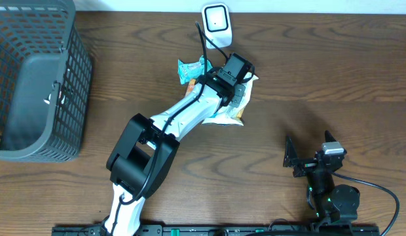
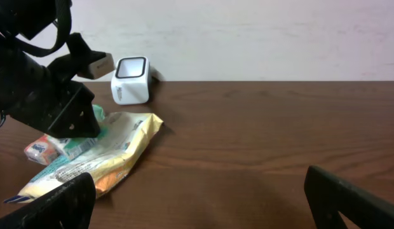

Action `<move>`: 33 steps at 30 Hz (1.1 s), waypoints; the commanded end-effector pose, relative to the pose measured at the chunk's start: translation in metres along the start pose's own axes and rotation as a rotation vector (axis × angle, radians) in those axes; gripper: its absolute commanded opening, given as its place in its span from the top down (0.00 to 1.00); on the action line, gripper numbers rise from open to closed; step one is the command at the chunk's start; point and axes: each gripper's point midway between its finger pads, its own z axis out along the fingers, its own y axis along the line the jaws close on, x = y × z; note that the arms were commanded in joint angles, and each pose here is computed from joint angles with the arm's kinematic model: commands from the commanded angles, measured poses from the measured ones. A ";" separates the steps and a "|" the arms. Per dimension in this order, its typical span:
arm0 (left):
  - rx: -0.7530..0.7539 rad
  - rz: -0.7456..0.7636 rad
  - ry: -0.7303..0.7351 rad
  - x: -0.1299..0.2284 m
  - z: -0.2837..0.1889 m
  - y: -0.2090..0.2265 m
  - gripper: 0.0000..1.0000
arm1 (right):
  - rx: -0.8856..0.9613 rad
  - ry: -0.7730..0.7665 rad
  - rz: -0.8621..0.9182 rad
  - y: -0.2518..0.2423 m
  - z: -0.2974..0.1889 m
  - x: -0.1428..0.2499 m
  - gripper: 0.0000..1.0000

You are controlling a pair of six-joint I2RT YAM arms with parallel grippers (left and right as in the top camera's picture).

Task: Scan the item barcode

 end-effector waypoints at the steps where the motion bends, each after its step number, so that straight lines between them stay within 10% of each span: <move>1: -0.109 0.006 -0.001 0.002 0.005 0.028 0.92 | -0.004 0.003 0.013 0.001 0.000 0.001 0.01; 18: -0.192 -0.138 -0.203 -0.059 -0.077 0.101 0.93 | -0.004 0.003 0.013 0.001 0.000 0.001 0.01; 28: -0.354 -0.402 -0.523 -0.097 -0.224 0.248 0.92 | -0.004 0.003 0.013 0.001 0.000 0.001 0.01; 33: -0.491 -0.534 -0.666 -0.080 -0.304 0.326 0.63 | -0.004 0.003 0.013 0.001 0.000 0.001 0.01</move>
